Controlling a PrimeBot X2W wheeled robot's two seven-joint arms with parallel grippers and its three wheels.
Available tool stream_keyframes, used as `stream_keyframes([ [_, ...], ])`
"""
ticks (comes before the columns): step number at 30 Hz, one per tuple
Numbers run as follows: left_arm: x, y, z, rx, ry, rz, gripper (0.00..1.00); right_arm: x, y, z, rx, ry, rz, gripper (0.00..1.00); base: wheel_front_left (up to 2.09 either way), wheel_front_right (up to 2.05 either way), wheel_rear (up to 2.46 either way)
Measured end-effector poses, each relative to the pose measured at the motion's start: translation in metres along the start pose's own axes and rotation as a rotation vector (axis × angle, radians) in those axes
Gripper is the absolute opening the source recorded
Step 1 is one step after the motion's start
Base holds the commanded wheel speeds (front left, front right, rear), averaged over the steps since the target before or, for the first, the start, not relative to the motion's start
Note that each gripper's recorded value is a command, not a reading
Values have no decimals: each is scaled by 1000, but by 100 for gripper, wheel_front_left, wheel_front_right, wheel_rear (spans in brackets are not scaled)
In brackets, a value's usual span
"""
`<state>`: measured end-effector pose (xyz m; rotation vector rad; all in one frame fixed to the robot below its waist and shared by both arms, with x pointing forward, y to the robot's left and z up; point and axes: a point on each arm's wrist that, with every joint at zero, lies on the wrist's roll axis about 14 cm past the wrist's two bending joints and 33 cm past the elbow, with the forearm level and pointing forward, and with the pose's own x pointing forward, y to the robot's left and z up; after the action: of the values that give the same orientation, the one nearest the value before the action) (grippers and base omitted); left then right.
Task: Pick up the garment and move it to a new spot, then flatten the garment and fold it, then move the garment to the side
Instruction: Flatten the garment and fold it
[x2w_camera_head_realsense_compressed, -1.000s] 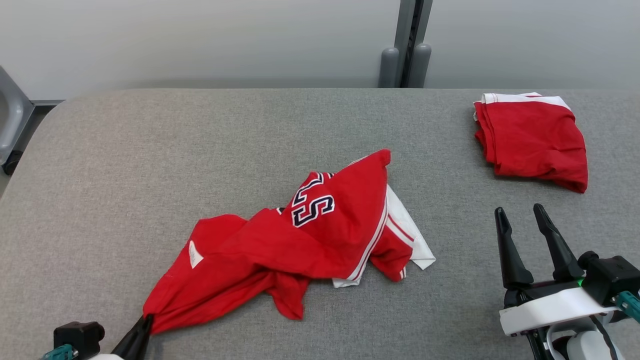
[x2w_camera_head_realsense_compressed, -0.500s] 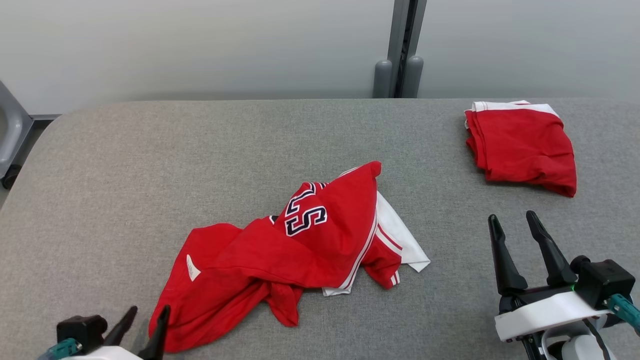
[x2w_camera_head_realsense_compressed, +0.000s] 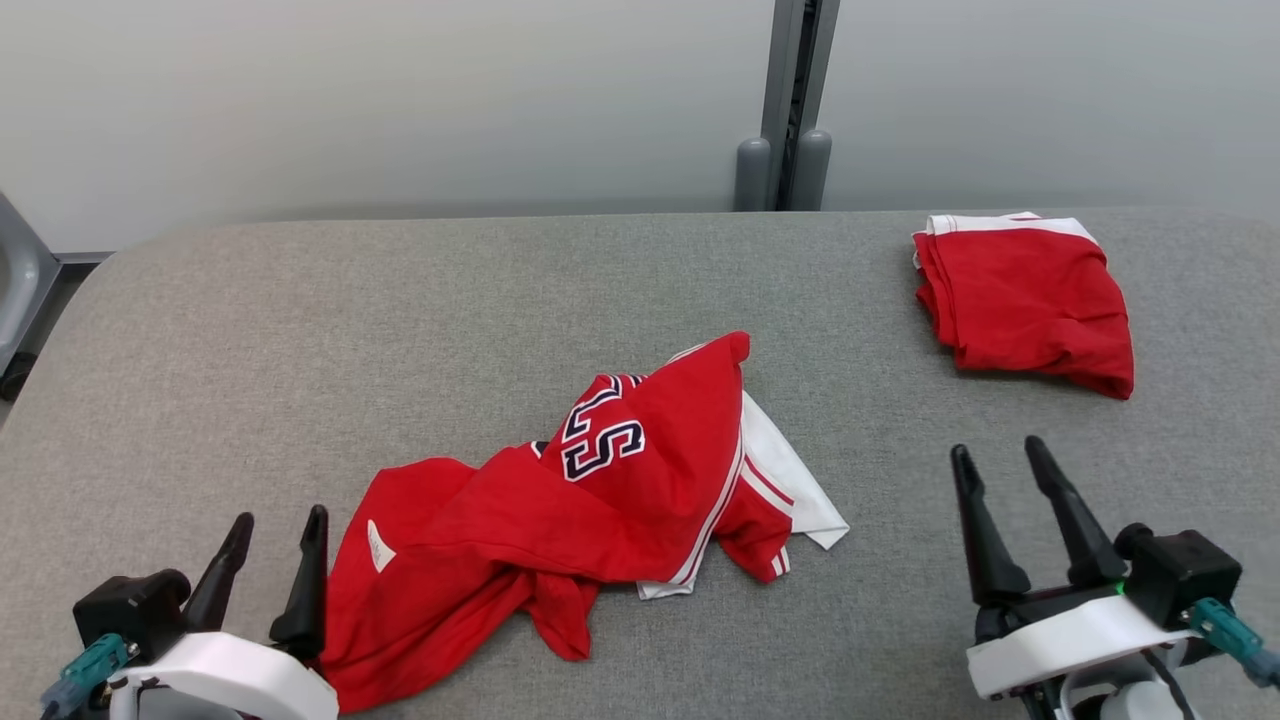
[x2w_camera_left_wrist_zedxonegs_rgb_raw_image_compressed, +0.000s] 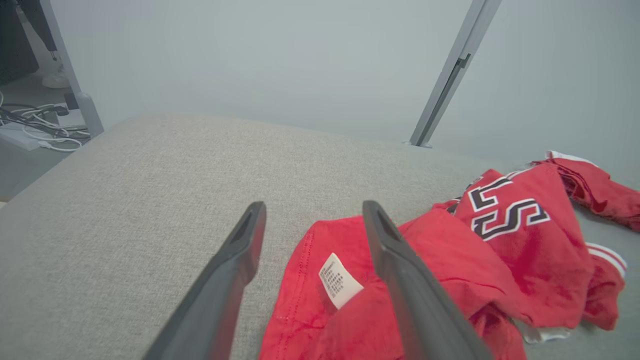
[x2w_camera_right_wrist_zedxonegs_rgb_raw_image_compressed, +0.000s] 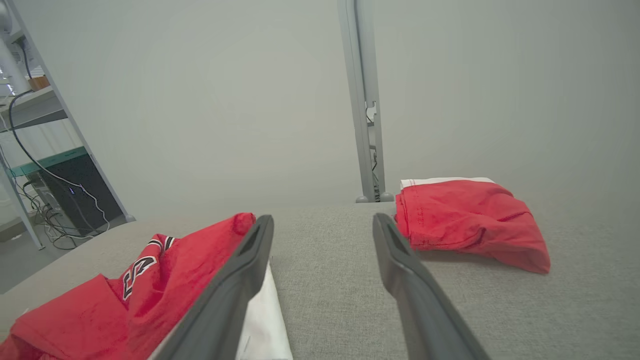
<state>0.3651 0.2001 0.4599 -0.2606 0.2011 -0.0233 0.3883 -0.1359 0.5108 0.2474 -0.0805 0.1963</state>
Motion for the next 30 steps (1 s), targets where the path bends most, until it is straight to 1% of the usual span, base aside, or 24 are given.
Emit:
stream_keyframes([
  [4,-4,-4,0,-9,-18,1,100,0,19,-8,24,24,53,100,0,0,0],
  [7,-7,-4,2,-11,-30,-1,100,-1,43,-26,50,80,122,100,0,0,0],
  [10,-10,0,2,-16,-34,12,100,-9,73,-60,60,234,223,100,0,0,0],
  [13,-15,3,-3,-30,-28,25,100,-15,104,-81,75,348,326,100,0,0,0],
  [15,-18,8,-4,-31,-27,38,100,-23,116,-96,78,432,374,100,0,0,0],
  [18,-23,14,-5,-36,-28,57,100,-30,123,-115,53,526,417,100,0,0,0],
  [22,-29,24,-7,-42,-26,83,100,-28,128,-128,24,581,444,100,0,0,0],
  [26,-33,32,-8,-46,-26,105,100,-23,125,-142,-11,631,439,100,0,0,0],
  [30,-36,36,-10,-52,-22,121,100,-18,126,-151,-19,655,426,100,0,0,0],
])
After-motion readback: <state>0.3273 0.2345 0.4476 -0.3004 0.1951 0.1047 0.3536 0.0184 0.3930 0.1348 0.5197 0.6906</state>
